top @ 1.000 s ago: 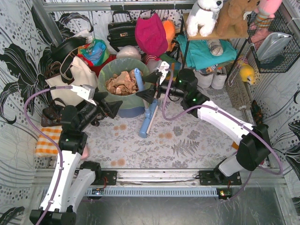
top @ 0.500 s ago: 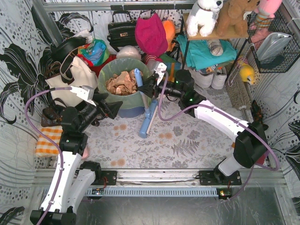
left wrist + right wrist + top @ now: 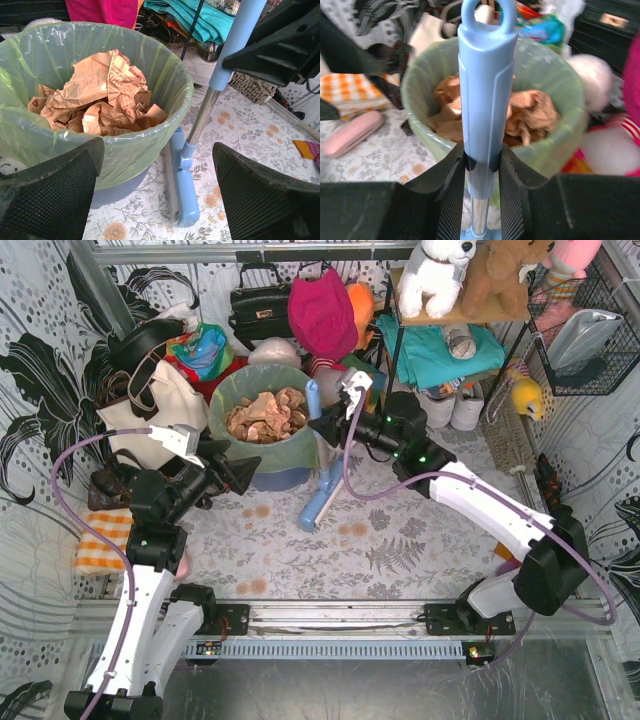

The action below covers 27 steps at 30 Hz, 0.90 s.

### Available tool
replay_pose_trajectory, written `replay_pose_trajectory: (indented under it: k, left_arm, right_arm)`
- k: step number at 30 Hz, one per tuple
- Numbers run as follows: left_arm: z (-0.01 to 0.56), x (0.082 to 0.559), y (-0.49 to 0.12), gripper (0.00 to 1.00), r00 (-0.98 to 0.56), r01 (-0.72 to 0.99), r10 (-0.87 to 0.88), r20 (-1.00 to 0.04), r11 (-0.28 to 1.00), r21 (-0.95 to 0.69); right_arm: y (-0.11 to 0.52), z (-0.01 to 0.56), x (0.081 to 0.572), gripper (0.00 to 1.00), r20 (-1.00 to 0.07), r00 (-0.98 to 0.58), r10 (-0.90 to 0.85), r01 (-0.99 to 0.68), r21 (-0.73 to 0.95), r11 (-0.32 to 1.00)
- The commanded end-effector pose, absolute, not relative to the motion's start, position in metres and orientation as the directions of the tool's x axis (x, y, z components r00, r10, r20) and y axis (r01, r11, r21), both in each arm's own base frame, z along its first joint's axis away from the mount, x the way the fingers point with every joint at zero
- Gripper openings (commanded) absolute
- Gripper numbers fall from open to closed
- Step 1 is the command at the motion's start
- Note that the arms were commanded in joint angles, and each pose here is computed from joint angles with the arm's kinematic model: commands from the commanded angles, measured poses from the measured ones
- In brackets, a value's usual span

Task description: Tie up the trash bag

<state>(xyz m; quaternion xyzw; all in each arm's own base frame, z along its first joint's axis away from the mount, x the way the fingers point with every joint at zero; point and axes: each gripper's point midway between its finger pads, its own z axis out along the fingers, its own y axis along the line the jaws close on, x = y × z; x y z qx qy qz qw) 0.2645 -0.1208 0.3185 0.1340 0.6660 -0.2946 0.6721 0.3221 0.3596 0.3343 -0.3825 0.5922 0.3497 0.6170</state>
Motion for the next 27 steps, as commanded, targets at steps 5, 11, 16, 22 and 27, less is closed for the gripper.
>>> replay_pose_trajectory:
  k: [5,11,16,22,27]
  left_arm:
    - [0.332,0.264,-0.121,0.98,-0.003,0.583,-0.233,-0.973,0.79,-0.191]
    - [0.331,0.264,-0.122,0.98,-0.008,0.585,-0.234,-0.972,0.787,-0.194]
    - [0.332,0.263,-0.121,0.98,-0.003,0.586,-0.242,-0.97,0.786,-0.197]
    - [0.333,0.263,-0.122,0.98,-0.002,0.59,-0.244,-0.97,0.783,-0.198]
    - [0.332,0.263,-0.123,0.98,-0.005,0.593,-0.244,-0.97,0.78,-0.2]
  right_arm:
    - [0.275,0.392,0.351,0.0,-1.0,0.011,0.022,-0.571,0.012,0.821]
    - [0.216,0.392,0.38,0.0,-0.998,-0.044,0.045,-0.44,0.059,0.896]
    - [0.164,0.393,0.411,0.0,-0.998,-0.046,0.043,-0.332,0.056,0.942]
    - [0.087,0.398,0.445,0.0,-0.996,-0.003,0.093,-0.155,0.093,0.984]
    - [0.043,0.4,0.47,0.0,-0.997,0.033,0.076,-0.063,0.074,0.995]
